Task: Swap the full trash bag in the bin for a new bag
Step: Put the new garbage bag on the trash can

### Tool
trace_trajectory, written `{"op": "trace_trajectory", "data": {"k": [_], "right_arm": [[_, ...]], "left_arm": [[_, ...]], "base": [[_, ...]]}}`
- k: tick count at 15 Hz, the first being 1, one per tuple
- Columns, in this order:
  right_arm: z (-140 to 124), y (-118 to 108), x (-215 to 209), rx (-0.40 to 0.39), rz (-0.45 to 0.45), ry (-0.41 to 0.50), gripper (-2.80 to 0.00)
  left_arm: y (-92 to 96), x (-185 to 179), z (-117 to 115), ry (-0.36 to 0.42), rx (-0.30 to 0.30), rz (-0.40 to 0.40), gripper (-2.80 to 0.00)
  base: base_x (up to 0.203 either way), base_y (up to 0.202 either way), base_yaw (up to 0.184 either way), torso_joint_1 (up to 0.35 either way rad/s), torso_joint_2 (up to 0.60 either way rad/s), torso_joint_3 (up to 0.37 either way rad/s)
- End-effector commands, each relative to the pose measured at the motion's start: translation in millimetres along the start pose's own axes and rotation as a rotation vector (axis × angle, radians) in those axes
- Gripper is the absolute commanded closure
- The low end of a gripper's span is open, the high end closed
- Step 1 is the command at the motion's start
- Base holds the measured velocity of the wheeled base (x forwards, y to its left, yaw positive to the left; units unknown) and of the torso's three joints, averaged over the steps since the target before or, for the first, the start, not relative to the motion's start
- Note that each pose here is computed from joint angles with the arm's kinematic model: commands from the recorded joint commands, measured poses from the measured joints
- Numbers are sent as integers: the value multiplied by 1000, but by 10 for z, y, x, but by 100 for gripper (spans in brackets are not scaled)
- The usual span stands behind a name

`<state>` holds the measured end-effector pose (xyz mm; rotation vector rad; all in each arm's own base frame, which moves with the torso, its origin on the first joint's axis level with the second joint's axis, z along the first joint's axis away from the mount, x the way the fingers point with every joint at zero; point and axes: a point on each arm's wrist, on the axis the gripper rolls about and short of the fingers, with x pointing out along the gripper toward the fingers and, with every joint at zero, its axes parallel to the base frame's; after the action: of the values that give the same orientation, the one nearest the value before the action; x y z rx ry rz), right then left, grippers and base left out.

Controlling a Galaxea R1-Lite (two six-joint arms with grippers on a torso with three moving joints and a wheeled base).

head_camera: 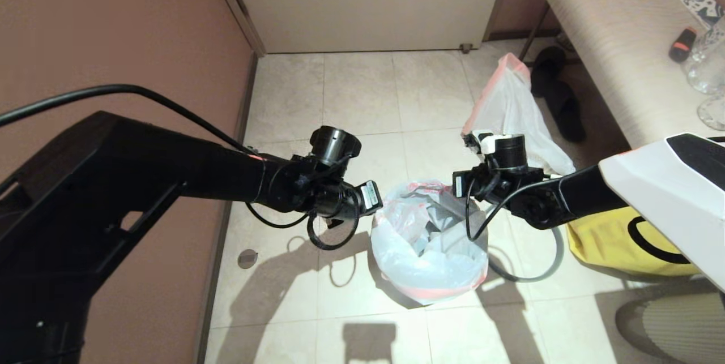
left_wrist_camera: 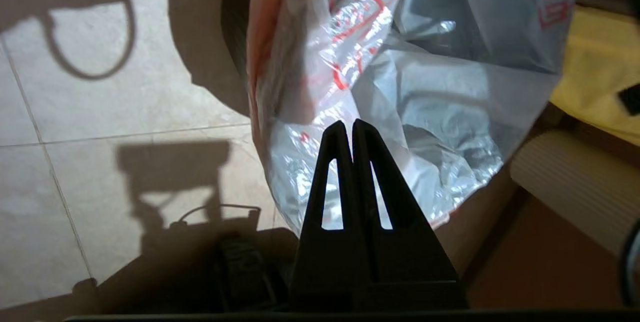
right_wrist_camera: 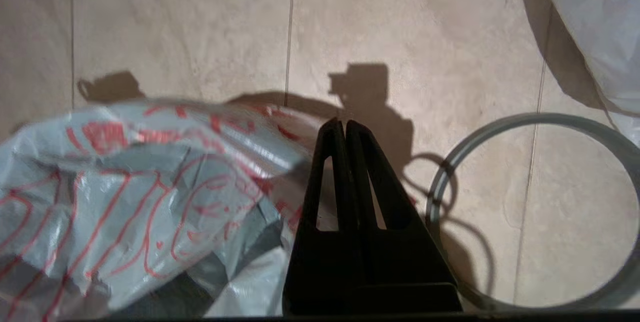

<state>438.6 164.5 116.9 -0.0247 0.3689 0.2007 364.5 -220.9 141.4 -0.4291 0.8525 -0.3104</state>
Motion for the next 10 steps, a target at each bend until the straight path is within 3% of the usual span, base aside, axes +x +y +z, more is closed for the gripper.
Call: {"op": "trace_trajectory", "data": {"k": [1, 4, 7, 10], "right_arm": [[27, -36, -110, -47, -12, 90, 0], [154, -25, -447, -121, -13, 225, 0], [39, 61, -658, -214, 16, 428, 0], [-187, 64, -570, -221, 19, 530, 0]], "left_arm": [[-124, -122, 44, -20, 8, -42, 0], [-198, 44, 76, 2, 41, -54, 0], [-264, 281, 38, 52, 72, -47, 0], [-46, 230, 260, 24, 26, -51, 0]], "base": [[0, 0, 0, 0, 0, 0], [0, 0, 0, 0, 0, 0], [0, 0, 0, 0, 0, 0], [0, 0, 0, 0, 0, 0]]}}
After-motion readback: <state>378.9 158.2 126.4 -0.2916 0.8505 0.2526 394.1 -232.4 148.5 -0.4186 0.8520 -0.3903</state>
